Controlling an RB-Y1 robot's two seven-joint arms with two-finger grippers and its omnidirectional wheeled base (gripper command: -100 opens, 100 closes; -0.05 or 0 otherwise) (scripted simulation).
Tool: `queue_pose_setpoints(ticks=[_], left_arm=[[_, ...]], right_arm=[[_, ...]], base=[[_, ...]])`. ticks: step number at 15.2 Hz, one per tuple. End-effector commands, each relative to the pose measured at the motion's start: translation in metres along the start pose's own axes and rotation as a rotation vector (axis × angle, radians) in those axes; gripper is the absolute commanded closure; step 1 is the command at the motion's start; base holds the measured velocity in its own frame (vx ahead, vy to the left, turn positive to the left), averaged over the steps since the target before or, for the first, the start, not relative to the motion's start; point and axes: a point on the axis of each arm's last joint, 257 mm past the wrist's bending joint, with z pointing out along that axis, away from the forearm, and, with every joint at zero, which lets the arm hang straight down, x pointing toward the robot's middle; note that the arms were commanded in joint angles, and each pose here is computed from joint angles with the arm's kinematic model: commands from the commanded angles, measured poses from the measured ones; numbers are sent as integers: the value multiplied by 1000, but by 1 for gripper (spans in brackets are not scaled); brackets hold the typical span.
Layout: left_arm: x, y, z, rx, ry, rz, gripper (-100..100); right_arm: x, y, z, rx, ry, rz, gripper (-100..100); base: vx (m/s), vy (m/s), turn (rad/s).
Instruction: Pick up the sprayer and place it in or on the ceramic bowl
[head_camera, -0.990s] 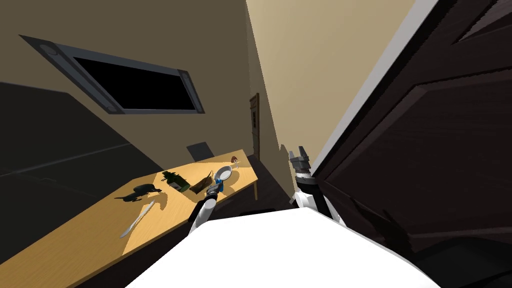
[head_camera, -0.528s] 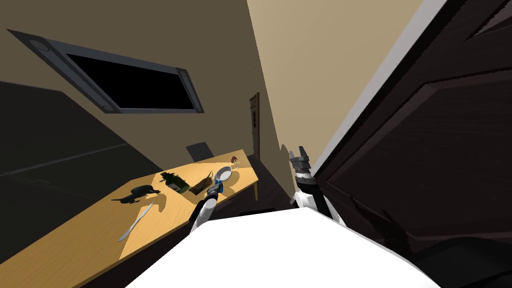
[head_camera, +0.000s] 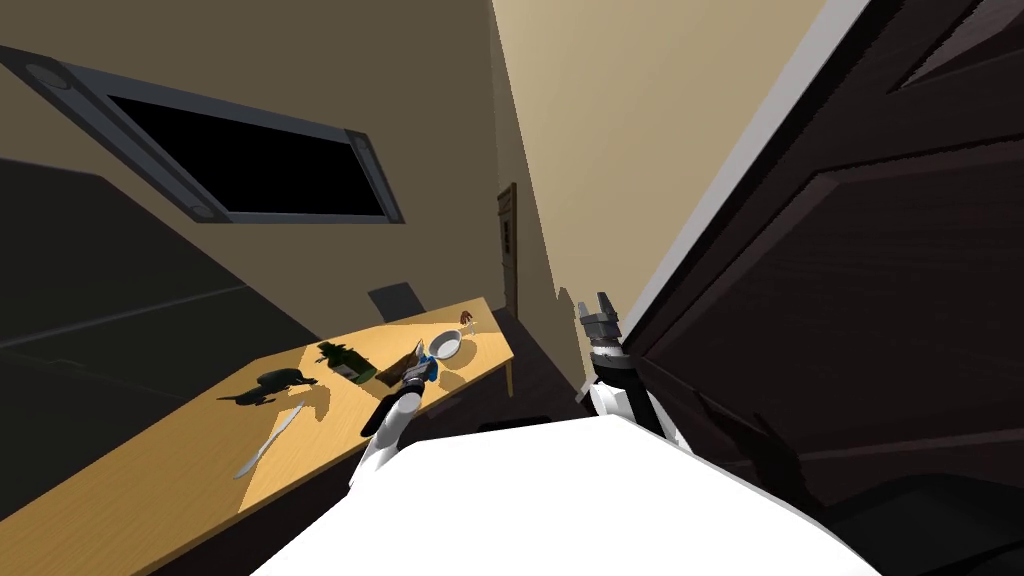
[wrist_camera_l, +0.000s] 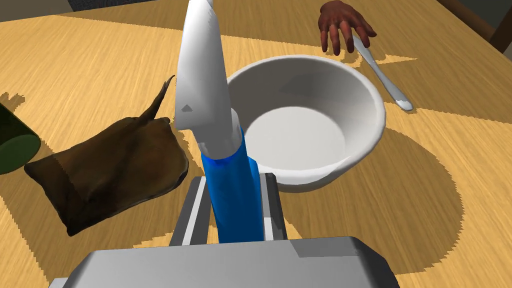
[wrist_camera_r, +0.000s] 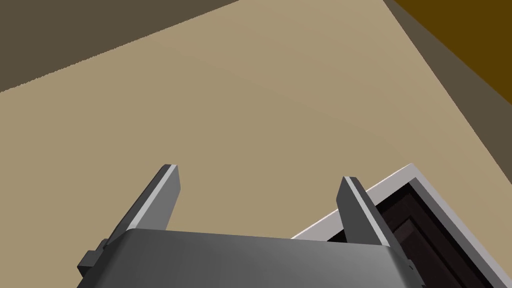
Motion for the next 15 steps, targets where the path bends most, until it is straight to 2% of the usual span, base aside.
queue_pose_setpoints(ticks=[1, 2, 3, 4, 6, 9, 12, 15], left_arm=[[24, -10, 6, 3, 30, 20, 100], [24, -10, 6, 3, 30, 20, 100], [34, -15, 9, 2, 42, 25, 100], [52, -22, 15, 0, 62, 31, 100], [77, -32, 23, -4, 87, 31, 100], [104, -43, 31, -8, 105, 18, 100], [118, -51, 36, -8, 106, 3, 100], [125, -60, 40, -5, 97, -14, 100]], right_arm=[[0, 0, 0, 0, 0, 0, 0], [0, 0, 0, 0, 0, 0, 0], [0, 0, 0, 0, 0, 0, 0], [0, 0, 0, 0, 0, 0, 0], [0, 0, 0, 0, 0, 0, 0], [0, 0, 0, 0, 0, 0, 0], [0, 0, 0, 0, 0, 0, 0], [0, 0, 0, 0, 0, 0, 0]], base=[[-107, -60, -34], [-82, -44, -29], [-65, -34, -38], [-96, -52, -79], [-115, -92, -79], [-81, -100, -62], [-13, -102, -54], [59, -70, -41]])
